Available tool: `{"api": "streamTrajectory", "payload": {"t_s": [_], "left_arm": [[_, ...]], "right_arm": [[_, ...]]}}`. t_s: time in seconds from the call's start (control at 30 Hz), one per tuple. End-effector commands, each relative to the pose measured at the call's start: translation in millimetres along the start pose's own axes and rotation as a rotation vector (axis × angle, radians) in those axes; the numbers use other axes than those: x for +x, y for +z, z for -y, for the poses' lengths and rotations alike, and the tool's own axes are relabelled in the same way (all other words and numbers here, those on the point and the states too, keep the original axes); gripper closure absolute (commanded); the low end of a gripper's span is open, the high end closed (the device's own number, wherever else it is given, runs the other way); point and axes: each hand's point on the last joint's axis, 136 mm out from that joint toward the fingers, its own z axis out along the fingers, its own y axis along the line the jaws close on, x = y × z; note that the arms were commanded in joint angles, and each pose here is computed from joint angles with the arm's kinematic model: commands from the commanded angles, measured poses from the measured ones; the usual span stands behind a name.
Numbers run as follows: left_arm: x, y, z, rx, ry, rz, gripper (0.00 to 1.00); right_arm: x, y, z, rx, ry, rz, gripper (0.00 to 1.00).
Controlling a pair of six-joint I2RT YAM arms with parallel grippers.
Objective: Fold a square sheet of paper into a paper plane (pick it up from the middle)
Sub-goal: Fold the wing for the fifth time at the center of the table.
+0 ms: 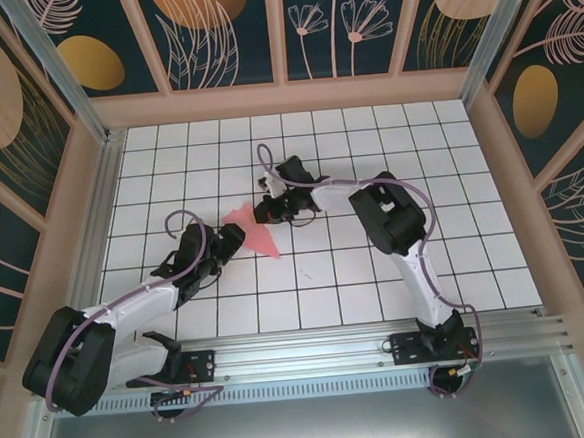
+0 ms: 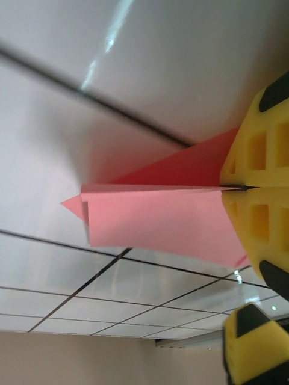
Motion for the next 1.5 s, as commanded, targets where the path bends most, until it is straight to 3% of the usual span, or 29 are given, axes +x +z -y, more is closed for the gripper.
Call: {"api": "streamTrajectory", "payload": {"t_s": [0.0, 0.17, 0.4, 0.6, 0.8, 1.03, 1.2, 1.27, 1.33, 1.47], "left_arm": [[4.9, 2.5, 21.1, 0.096, 0.096, -0.044, 0.18], [18.5, 6.3, 41.3, 0.213, 0.116, -0.090, 0.17], [45.1, 18.7, 72.5, 0.330, 0.091, -0.153, 0.20], [52.3, 30.1, 79.9, 0.353, 0.010, -0.149, 0.34], [46.9, 33.7, 87.2, 0.377, -0.039, -0.115, 0.54], [42.1, 43.9, 84.6, 0.351, -0.058, -0.082, 0.66], [42.6, 48.4, 80.2, 0.335, -0.056, -0.078, 0.90], [43.3, 49.7, 74.5, 0.312, -0.040, -0.074, 0.98], [45.0, 51.8, 68.5, 0.284, -0.005, -0.076, 1.00], [50.8, 58.1, 56.9, 0.204, 0.115, -0.101, 1.00]], "right_arm": [[-30.9, -47.6, -32.3, -0.093, 0.055, 0.189, 1.00], [-21.7, -81.2, -18.0, -0.100, 0.217, 0.320, 1.00], [-11.0, -96.2, -6.1, -0.146, 0.362, 0.418, 1.00], [-8.4, -101.0, -8.0, -0.214, 0.447, 0.429, 1.00], [-3.7, -98.0, -7.6, -0.243, 0.476, 0.414, 1.00], [-0.6, -96.3, -6.5, -0.248, 0.478, 0.402, 1.00], [5.3, -91.2, -2.9, -0.224, 0.471, 0.371, 1.00], [8.5, -91.1, 2.0, -0.187, 0.458, 0.362, 0.85], [10.8, -92.5, 5.6, -0.136, 0.431, 0.359, 0.68], [9.3, -110.9, 23.7, -0.016, 0.382, 0.376, 0.52]]}}
